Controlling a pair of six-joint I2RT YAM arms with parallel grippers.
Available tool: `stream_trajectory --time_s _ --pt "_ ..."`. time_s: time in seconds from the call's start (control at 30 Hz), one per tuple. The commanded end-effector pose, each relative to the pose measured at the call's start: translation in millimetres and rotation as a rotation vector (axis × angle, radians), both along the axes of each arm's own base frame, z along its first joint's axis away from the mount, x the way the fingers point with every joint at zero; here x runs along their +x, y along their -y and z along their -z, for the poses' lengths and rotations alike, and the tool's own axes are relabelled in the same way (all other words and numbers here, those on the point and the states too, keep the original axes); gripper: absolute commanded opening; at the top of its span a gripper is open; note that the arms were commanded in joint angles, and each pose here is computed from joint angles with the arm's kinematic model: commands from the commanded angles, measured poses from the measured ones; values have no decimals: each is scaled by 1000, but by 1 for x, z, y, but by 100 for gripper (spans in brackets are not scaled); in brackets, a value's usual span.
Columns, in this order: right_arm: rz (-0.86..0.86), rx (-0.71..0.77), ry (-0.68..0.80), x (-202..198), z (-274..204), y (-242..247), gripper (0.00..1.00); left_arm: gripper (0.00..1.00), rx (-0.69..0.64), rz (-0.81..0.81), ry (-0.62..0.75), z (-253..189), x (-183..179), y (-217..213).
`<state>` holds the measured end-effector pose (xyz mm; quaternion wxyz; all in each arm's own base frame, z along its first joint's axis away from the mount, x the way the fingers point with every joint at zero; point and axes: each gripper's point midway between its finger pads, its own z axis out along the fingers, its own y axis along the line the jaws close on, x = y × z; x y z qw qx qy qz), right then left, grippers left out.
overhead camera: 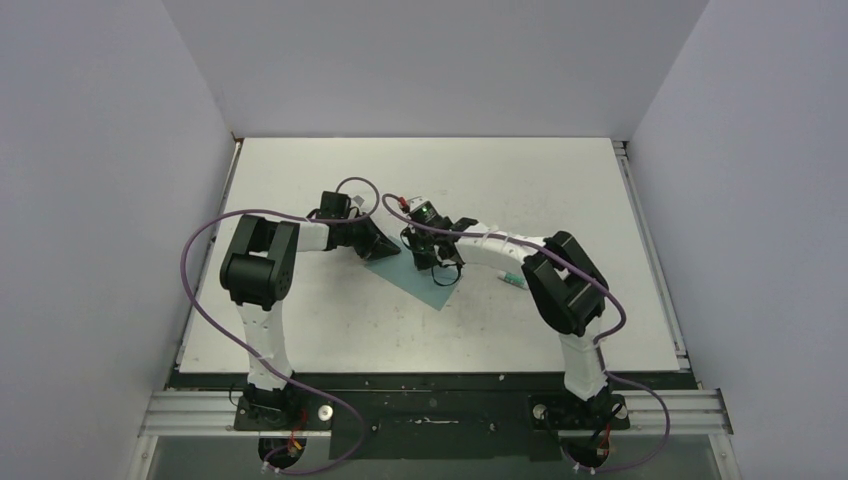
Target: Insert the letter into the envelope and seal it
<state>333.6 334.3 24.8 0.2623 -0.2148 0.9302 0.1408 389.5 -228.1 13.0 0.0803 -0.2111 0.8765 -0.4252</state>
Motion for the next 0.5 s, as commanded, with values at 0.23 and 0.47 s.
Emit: stream_trajectory --time_s 0.23,0.47 --pt "-51 -15 61 34 4 -38 7 0 170 -41 -147 62 -25 -30" --pt "-94 -94 49 10 16 -23 9 0 178 -50 -158 63 -25 -31"
